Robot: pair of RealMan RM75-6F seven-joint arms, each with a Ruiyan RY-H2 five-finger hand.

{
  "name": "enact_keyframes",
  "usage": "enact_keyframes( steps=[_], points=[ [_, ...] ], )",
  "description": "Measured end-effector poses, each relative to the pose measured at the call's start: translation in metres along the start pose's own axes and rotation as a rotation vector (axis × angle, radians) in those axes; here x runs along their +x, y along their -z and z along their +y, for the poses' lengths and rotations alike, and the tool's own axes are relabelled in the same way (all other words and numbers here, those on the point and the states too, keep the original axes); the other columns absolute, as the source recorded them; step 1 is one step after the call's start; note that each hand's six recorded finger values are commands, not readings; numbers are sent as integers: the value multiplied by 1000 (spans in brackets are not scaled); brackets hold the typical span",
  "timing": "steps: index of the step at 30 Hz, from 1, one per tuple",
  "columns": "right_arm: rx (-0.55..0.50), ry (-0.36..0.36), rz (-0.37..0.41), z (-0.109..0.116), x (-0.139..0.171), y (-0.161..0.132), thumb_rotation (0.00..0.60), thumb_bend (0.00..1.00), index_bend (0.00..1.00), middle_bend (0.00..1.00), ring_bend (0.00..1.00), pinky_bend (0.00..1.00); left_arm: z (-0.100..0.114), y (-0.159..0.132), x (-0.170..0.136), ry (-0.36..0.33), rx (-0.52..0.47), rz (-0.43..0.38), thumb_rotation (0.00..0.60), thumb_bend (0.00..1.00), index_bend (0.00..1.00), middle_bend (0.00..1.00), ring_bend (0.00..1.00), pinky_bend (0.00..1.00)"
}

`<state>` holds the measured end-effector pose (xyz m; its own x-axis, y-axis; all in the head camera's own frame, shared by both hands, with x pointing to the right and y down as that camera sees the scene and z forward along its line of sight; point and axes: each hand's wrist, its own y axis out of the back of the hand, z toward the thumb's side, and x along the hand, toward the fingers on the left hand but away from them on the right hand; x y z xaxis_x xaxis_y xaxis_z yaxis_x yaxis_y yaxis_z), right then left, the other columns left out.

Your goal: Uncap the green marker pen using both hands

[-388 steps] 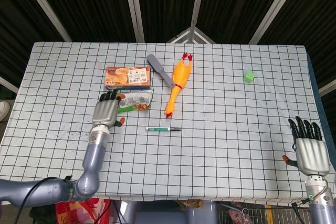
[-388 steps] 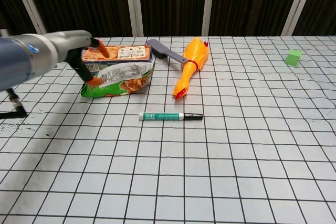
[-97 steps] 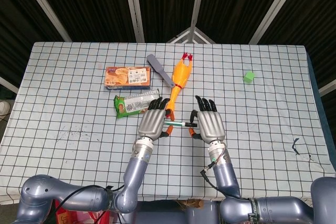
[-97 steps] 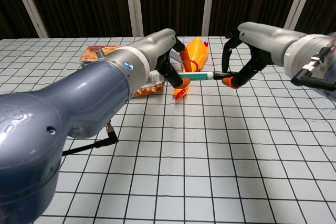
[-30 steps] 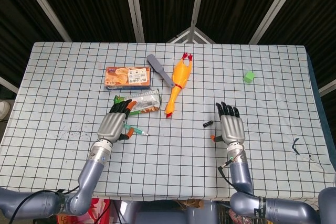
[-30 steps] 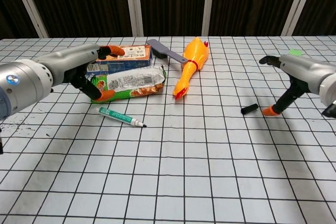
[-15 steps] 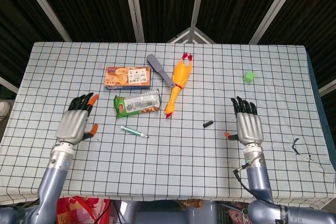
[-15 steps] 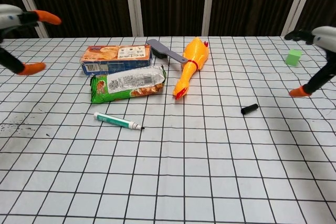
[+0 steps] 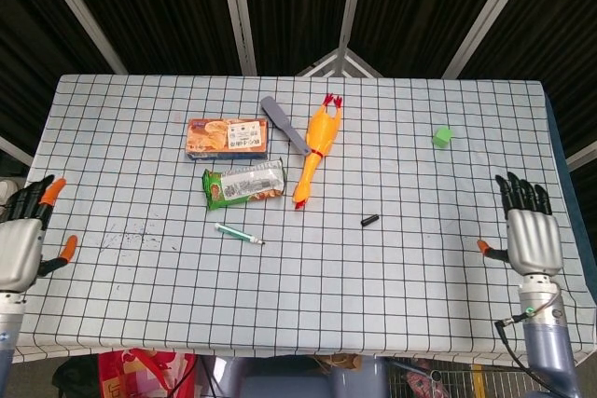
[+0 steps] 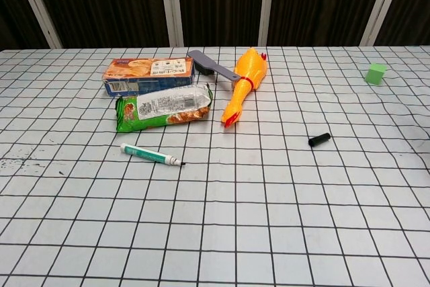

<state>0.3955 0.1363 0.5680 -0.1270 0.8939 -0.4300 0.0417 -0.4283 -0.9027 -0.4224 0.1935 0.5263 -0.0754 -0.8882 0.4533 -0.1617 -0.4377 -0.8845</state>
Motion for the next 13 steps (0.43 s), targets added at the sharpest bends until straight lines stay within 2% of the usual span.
enact_keyframes(
  steps=[3,8,13],
  points=[
    [20,7,-12,7,8,21,600,179,79,17,3,0,6,17,-9,-7,-17,12,600,535,51,0,0,0],
    [28,15,6,14,21,38,600,179,79,17,3,0,13,46,-22,-17,-2,37,600,534,61,0,0,0],
    [59,15,26,23,33,49,600,179,80,17,3,0,15,57,-30,-10,11,48,600,535,63,0,0,0]
  ],
)
